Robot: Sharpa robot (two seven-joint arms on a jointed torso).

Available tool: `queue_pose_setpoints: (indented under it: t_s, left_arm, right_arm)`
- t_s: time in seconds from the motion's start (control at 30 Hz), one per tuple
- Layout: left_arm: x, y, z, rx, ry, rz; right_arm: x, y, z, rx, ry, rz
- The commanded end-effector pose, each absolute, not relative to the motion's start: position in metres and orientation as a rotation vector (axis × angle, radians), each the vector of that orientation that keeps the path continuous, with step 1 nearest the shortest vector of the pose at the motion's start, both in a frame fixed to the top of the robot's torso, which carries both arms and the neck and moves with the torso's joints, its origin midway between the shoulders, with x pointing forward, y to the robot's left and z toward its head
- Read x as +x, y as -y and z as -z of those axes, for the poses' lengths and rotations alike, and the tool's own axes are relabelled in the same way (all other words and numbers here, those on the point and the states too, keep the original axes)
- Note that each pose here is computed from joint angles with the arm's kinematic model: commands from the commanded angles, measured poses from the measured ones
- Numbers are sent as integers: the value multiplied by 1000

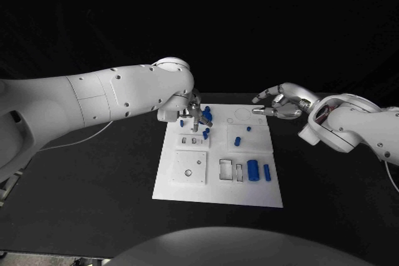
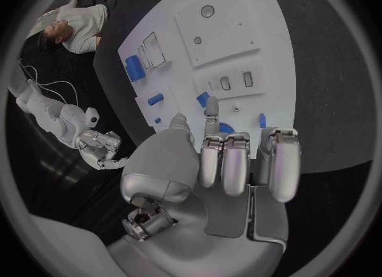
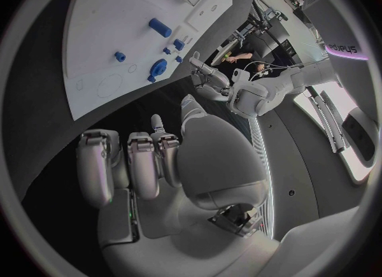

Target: Assemble the parts on the task board

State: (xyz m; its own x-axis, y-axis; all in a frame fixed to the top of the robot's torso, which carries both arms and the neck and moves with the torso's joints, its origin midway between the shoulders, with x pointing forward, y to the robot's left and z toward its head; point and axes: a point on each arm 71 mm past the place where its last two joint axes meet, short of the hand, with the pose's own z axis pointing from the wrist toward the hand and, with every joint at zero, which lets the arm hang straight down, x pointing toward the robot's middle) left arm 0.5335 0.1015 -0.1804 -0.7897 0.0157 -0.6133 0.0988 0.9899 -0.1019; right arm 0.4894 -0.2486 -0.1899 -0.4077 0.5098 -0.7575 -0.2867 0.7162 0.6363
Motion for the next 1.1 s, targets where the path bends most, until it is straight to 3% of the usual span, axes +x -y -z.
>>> queue_pose_setpoints:
  t_s: [0.03, 1.1]
  left_arm:
    - [534, -99, 184, 58, -2474, 175]
    - [539, -87, 210, 40, -2518, 145]
  right_arm:
    - [489, 247, 192, 162, -1807, -881]
    - [489, 243, 193, 152, -1815, -896]
